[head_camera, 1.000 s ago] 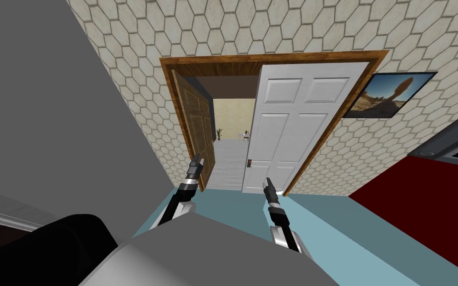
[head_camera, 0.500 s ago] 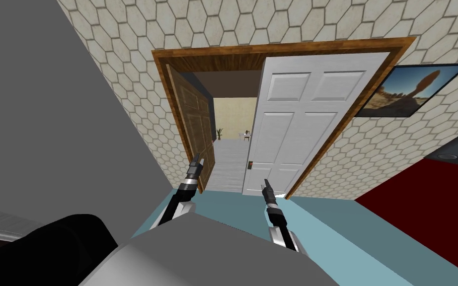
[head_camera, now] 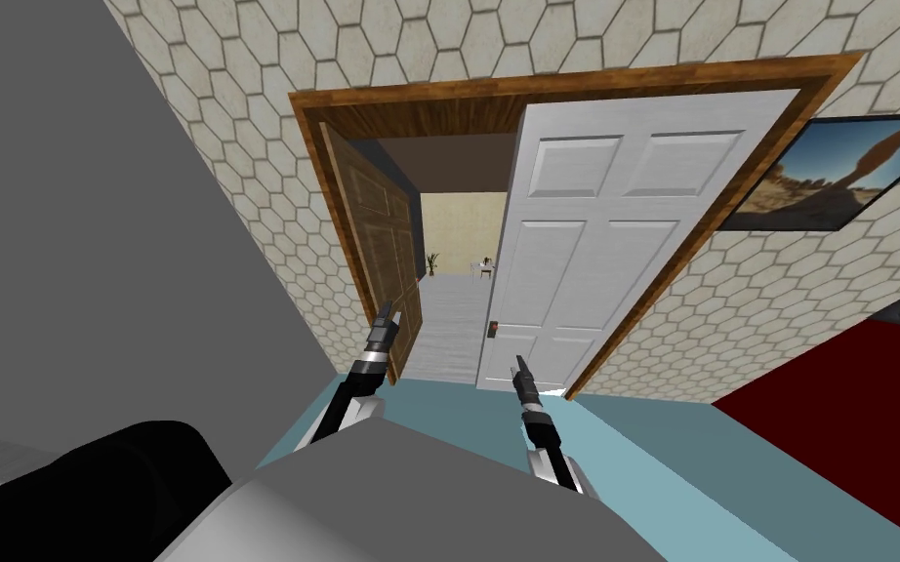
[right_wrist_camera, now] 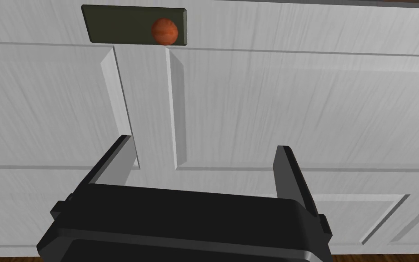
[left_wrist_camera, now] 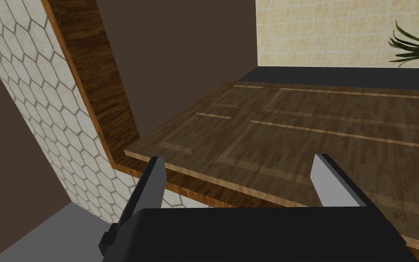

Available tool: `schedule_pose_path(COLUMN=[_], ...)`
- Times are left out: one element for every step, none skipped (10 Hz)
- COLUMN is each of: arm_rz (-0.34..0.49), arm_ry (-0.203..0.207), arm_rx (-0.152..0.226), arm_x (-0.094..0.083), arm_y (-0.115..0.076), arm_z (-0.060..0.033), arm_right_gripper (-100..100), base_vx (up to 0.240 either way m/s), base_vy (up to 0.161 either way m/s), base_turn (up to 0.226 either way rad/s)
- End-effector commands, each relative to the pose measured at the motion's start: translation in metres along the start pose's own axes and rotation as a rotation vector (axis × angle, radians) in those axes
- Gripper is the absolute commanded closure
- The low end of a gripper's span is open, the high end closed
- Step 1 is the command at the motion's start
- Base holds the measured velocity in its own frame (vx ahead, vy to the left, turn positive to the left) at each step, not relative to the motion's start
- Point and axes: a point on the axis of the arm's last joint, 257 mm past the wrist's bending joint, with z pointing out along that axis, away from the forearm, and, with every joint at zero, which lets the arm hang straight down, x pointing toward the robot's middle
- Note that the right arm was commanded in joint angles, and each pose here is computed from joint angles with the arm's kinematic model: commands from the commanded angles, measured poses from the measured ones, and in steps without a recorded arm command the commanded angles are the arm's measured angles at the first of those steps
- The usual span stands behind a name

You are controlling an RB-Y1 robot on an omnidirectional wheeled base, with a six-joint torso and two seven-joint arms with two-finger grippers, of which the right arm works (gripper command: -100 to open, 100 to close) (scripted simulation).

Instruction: Push the door open

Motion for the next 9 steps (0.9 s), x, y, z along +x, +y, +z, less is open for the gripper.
schedule_pose_path(arm_rz=[0.002,0.005,0.006,0.007,0.009,0.01,0.012,0.014,0.016], arm_ry=[0.006,0.014,0.017,0.02,0.023,0.026,0.031,0.035,0.04], arm_rx=[0.017,0.036,0.044,0.052,0.06,0.068,0.08,0.091,0.101], arm_x=[0.004,0.007,0.008,0.01,0.011,0.012,0.015,0.017,0.019], arm_y=[-0.009,-0.019,-0.023,-0.027,-0.031,-0.035,-0.041,-0.046,-0.051], arm_z=[-0.0014,-0.0031,-0.004,-0.0048,-0.0056,-0.0065,-0.008,-0.0094,-0.0109], arm_right_gripper=[-100,-100,-100,-100,-100,-100,-100,-100,-100], base_vx=[0.1,0.138,0.145,0.113,0.096,0.088,0.115,0.131,0.146], base_vy=[0.003,-0.006,-0.018,-0.003,-0.002,-0.007,-0.004,-0.01,-0.022], base_turn=[0.019,0.026,0.029,0.022,0.011,0.011,0.024,0.023,0.022])
